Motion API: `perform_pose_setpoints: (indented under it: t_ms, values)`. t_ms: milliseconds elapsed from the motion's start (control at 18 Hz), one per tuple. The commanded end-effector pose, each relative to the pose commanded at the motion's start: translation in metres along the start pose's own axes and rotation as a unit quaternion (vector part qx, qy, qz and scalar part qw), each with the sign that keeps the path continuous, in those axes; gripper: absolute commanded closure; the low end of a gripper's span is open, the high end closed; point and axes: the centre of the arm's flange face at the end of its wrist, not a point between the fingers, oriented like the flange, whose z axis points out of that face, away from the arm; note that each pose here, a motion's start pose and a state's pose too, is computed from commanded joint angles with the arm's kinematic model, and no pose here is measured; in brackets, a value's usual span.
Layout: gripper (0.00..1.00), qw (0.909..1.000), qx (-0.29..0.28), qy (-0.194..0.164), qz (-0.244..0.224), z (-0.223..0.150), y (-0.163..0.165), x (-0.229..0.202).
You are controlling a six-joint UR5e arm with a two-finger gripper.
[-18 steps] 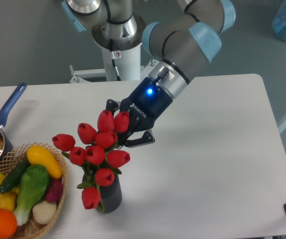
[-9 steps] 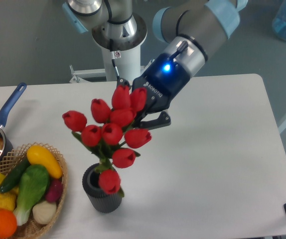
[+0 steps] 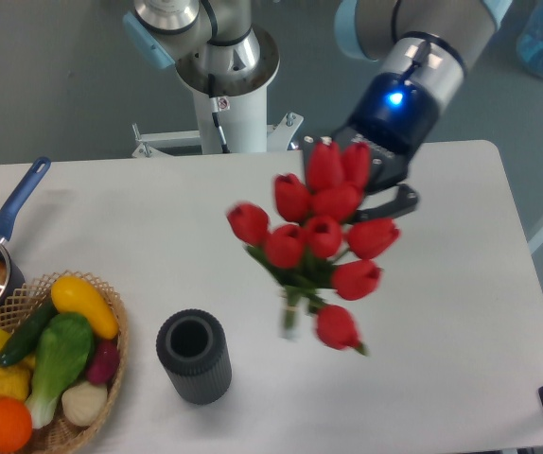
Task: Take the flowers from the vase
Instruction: 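Carry the tulip bunch away from the vase, holding it aloft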
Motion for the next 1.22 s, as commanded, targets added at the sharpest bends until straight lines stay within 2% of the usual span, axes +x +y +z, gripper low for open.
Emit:
perform_pose_setpoints:
  t_ms: [222, 333, 444, 611, 667, 889, 1056, 1222]
  values:
    - [1.00, 0.9988, -0.038, -0.027, -0.017, -0.018, 0.042, -0.014]
    - [1.00, 0.9975, -0.064, -0.029, -0.010, -0.022, 0.076, -0.012]
    - [1.00, 0.9965, -0.076, -0.025, -0.024, -0.028, 0.109, 0.001]
    - [1.00, 0.9949, -0.088, -0.027, -0.040, -0.036, 0.129, 0.007]
    - [1.00, 0.9929, -0.109, -0.031, -0.038, -0.035, 0.133, 0.007]
    - [1.00, 0.9751, -0.218, -0.036, -0.020, -0.015, 0.128, 0.011]
    - [1.00, 0.9545, -0.297, -0.008, -0.030, 0.001, 0.121, 0.007]
    - [1.00, 0.9382, -0.346, 0.008, -0.012, 0.027, 0.125, 0.009]
